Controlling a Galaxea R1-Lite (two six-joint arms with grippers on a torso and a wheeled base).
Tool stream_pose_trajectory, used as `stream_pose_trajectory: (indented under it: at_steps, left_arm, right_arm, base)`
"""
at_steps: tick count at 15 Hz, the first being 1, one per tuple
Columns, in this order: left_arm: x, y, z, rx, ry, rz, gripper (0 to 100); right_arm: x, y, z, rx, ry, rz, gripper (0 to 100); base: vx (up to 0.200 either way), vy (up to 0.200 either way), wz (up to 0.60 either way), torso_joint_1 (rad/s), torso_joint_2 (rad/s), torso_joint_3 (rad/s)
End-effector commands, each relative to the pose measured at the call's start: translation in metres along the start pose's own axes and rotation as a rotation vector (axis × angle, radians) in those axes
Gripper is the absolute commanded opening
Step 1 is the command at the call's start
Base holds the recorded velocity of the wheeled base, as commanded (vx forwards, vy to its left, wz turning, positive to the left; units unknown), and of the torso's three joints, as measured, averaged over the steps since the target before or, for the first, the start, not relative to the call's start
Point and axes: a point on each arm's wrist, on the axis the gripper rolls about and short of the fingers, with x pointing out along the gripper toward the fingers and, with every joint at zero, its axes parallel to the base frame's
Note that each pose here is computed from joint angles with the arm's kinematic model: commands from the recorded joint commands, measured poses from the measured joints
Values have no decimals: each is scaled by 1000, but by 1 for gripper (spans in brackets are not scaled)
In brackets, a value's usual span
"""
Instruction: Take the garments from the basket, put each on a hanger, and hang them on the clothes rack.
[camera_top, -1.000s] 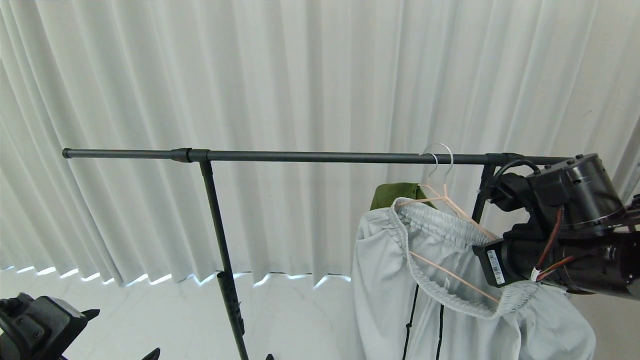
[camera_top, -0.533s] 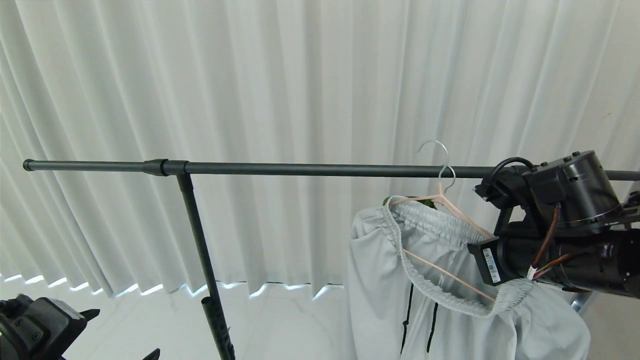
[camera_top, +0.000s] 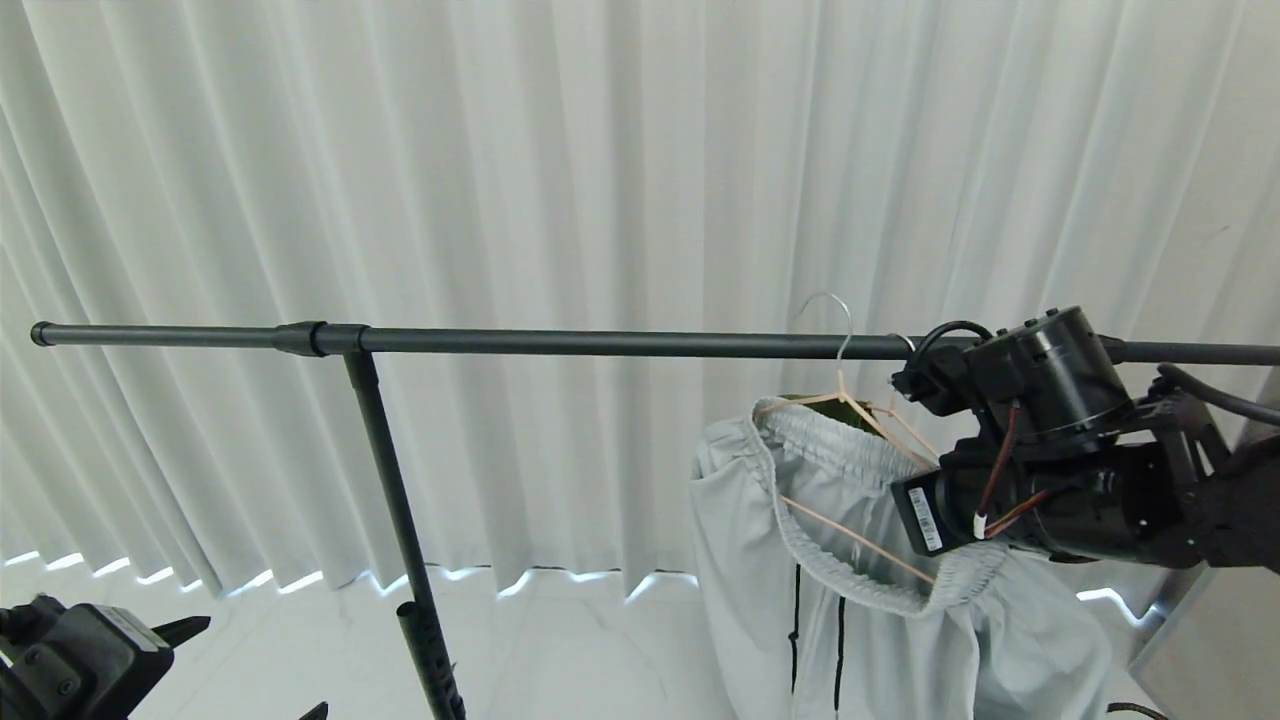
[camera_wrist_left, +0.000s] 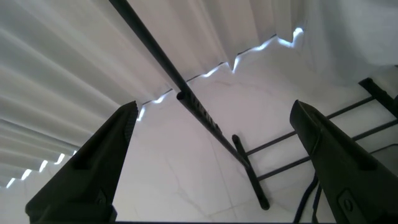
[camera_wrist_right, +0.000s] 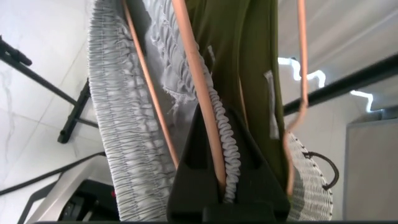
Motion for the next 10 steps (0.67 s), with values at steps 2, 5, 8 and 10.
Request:
stream_pose_trajectory:
  at_steps: [2,5,8,10]
  left_arm:
    - [-3,-1,-1,0,-14,7,100]
    - [-3,-2,-2,0,-10,5,100]
    - [-3,-2,-4,0,-5,1,100]
    - [-3,-3,-4,1,-4,0,100]
  right_arm:
    - [33,0,0,7,58,-41,0]
    - [43,-4,3,21,47,-54,0]
    - [46,-7,4,28,48,-62,0]
    - [47,-7,4,31,51,-63,0]
  base:
    - [0,0,0,0,0,0]
    - [0,0,0,0,0,0]
    - [0,0,0,0,0,0]
    - [0,0,0,0,0,0]
